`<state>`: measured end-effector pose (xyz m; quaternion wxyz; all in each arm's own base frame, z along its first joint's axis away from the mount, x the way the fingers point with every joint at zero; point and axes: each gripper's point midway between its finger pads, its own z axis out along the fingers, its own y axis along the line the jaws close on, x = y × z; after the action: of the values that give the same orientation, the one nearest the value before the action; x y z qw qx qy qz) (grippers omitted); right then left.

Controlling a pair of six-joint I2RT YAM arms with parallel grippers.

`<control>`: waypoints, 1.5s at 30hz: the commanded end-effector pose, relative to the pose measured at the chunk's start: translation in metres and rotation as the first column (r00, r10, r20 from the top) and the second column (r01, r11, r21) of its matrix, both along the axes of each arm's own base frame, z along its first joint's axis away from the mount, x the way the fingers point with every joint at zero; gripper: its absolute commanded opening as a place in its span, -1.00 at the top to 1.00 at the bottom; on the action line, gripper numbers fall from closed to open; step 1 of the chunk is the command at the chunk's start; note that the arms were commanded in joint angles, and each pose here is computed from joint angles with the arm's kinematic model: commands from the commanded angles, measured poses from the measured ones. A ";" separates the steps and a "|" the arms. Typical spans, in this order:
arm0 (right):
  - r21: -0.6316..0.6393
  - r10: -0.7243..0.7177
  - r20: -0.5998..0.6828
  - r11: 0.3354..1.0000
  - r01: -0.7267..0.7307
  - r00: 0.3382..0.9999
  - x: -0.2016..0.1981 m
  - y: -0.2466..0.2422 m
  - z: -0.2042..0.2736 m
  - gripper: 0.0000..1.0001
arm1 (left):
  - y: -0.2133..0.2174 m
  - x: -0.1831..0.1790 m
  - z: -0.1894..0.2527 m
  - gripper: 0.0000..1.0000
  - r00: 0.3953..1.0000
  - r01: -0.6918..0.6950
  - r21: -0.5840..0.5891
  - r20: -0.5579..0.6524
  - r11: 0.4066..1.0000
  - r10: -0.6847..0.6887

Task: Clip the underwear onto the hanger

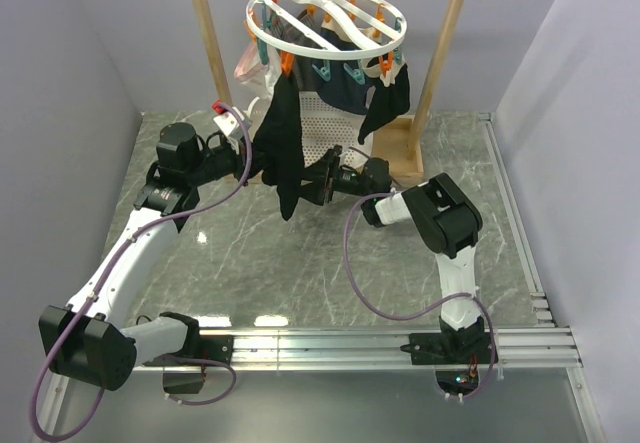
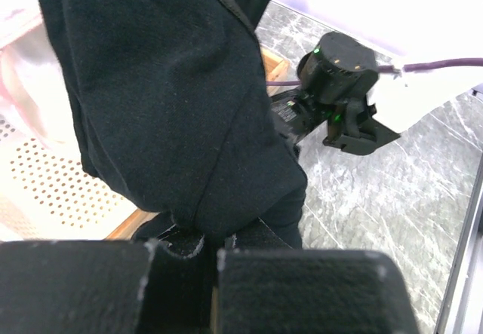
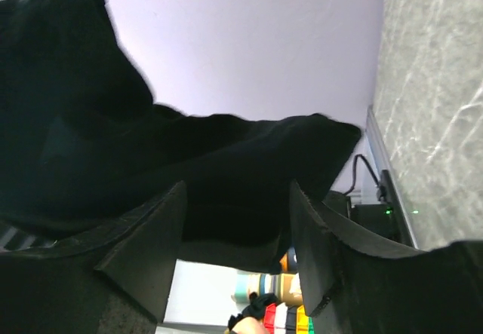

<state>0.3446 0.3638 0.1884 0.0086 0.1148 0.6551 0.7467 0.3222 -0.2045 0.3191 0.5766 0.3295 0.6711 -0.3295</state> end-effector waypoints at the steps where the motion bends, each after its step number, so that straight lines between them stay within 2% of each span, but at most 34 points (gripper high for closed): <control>1: 0.243 -0.053 0.419 0.968 -0.056 0.906 -0.039 -0.028 0.098 -0.25 | 0.003 0.010 0.024 0.99 0.997 -0.027 -0.024 0.071 0.999 0.029; 8: 0.228 -0.031 0.441 0.970 -0.079 0.897 -0.050 -0.036 0.104 -0.08 | 0.009 0.029 0.018 0.99 0.993 -0.104 -0.008 0.046 0.995 0.104; 14: 0.210 -0.015 0.454 0.974 -0.090 0.891 -0.057 -0.044 0.106 0.15 | 0.015 0.047 0.008 0.99 0.978 -0.205 -0.010 -0.046 0.979 0.204; 17: 0.204 -0.008 0.456 0.974 -0.095 0.890 -0.058 -0.046 0.106 0.44 | 0.014 0.053 0.001 0.99 0.968 -0.236 -0.001 -0.084 0.972 0.235; 18: 0.203 -0.012 0.460 0.975 -0.092 0.888 -0.057 -0.048 0.107 0.74 | 0.013 0.054 0.000 0.99 0.967 -0.237 -0.002 -0.097 0.971 0.236; 20: 0.201 -0.006 0.470 0.974 -0.100 0.883 -0.058 -0.048 0.109 0.99 | 0.005 0.055 -0.002 0.99 0.966 -0.236 0.004 -0.109 0.972 0.235; 21: 0.205 -0.007 0.477 0.973 -0.103 0.879 -0.057 -0.048 0.113 1.00 | 0.002 0.055 -0.002 0.99 0.967 -0.231 0.003 -0.111 0.973 0.230; 28: 0.191 0.014 0.539 0.972 -0.138 0.842 -0.063 -0.048 0.124 1.00 | -0.018 0.056 -0.011 0.99 0.962 -0.222 -0.028 -0.169 0.975 0.215; 29: 0.178 0.023 0.541 0.974 -0.142 0.841 -0.064 -0.049 0.121 0.83 | -0.020 0.055 -0.011 0.99 0.958 -0.225 -0.040 -0.190 0.974 0.213; 37: 0.119 0.031 0.616 0.984 -0.132 0.787 -0.068 -0.057 0.119 0.21 | -0.021 0.063 -0.017 0.99 0.944 -0.248 -0.057 -0.240 0.967 0.228; 39: 0.119 0.035 0.635 0.983 -0.142 0.772 -0.072 -0.060 0.122 -0.01 | -0.018 0.067 -0.019 0.99 0.933 -0.268 -0.058 -0.264 0.962 0.244; 41: 0.112 0.037 0.664 0.983 -0.148 0.747 -0.077 -0.061 0.126 -0.14 | -0.017 0.070 -0.022 0.99 0.926 -0.273 -0.064 -0.288 0.960 0.244; 45: 0.083 0.048 0.682 0.986 -0.142 0.730 -0.080 -0.059 0.123 -0.17 | -0.022 0.070 -0.021 0.99 0.916 -0.270 -0.087 -0.329 0.959 0.228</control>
<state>0.2989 0.3172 0.2699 0.0692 -0.0401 0.6415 0.7629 0.3871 -0.2227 0.2717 0.5046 0.1632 0.7830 -0.3250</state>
